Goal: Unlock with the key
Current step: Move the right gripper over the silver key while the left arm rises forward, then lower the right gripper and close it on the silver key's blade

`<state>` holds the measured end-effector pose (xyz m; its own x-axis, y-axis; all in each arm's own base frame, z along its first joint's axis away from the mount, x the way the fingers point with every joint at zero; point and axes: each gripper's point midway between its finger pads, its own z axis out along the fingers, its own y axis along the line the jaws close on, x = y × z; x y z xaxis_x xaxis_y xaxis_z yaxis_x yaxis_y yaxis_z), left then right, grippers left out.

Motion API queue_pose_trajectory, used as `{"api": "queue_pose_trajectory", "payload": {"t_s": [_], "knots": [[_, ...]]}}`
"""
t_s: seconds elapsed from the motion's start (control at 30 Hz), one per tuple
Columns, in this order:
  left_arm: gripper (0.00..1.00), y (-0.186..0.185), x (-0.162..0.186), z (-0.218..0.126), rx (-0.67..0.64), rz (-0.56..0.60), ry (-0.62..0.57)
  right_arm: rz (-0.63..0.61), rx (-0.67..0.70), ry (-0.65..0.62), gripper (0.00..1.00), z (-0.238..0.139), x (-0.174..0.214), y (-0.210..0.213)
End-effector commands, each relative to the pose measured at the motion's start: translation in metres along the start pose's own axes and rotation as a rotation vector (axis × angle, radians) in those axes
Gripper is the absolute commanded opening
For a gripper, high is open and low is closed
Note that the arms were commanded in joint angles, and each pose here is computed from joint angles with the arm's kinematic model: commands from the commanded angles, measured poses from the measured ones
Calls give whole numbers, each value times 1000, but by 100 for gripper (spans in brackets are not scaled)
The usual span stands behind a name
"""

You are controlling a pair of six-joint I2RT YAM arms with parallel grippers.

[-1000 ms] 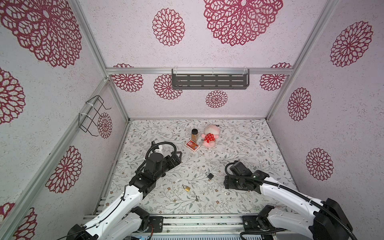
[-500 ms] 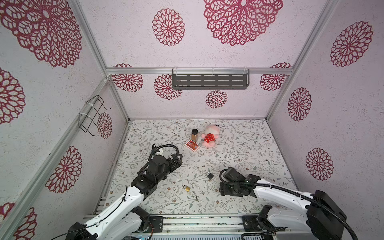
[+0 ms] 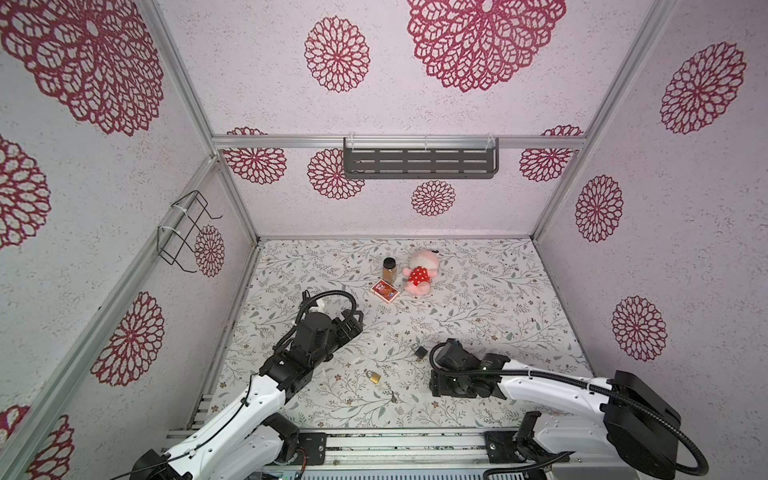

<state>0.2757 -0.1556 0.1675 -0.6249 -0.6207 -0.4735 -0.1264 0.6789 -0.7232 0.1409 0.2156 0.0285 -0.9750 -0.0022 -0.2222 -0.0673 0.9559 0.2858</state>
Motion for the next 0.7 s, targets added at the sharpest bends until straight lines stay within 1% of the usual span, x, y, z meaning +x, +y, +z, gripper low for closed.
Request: {"api": "queue_pose_trajectory", "payload": {"t_s": [0.0, 0.07, 0.13, 0.33, 0.47, 0.6, 0.67], "knots": [[97, 2, 1, -5, -11, 4, -4, 12, -43, -10, 77, 0, -2, 27], [97, 2, 1, -7, -9, 6, -3, 2, -63, -13, 77, -1, -3, 40], [97, 1, -1, -9, -13, 3, -4, -7, -51, -12, 77, -2, -4, 44], [97, 3, 0, -15, -15, -36, -2, -54, 32, -16, 76, -17, -5, 19], [97, 5, 4, -16, 2, -72, 3, -170, 82, -24, 74, -23, -11, 11], [97, 4, 7, -16, 19, -99, 14, -284, 70, 18, 71, -18, -9, 21], [97, 4, 8, -16, 18, -107, 17, -316, 74, 27, 69, -17, -9, 23]]}}
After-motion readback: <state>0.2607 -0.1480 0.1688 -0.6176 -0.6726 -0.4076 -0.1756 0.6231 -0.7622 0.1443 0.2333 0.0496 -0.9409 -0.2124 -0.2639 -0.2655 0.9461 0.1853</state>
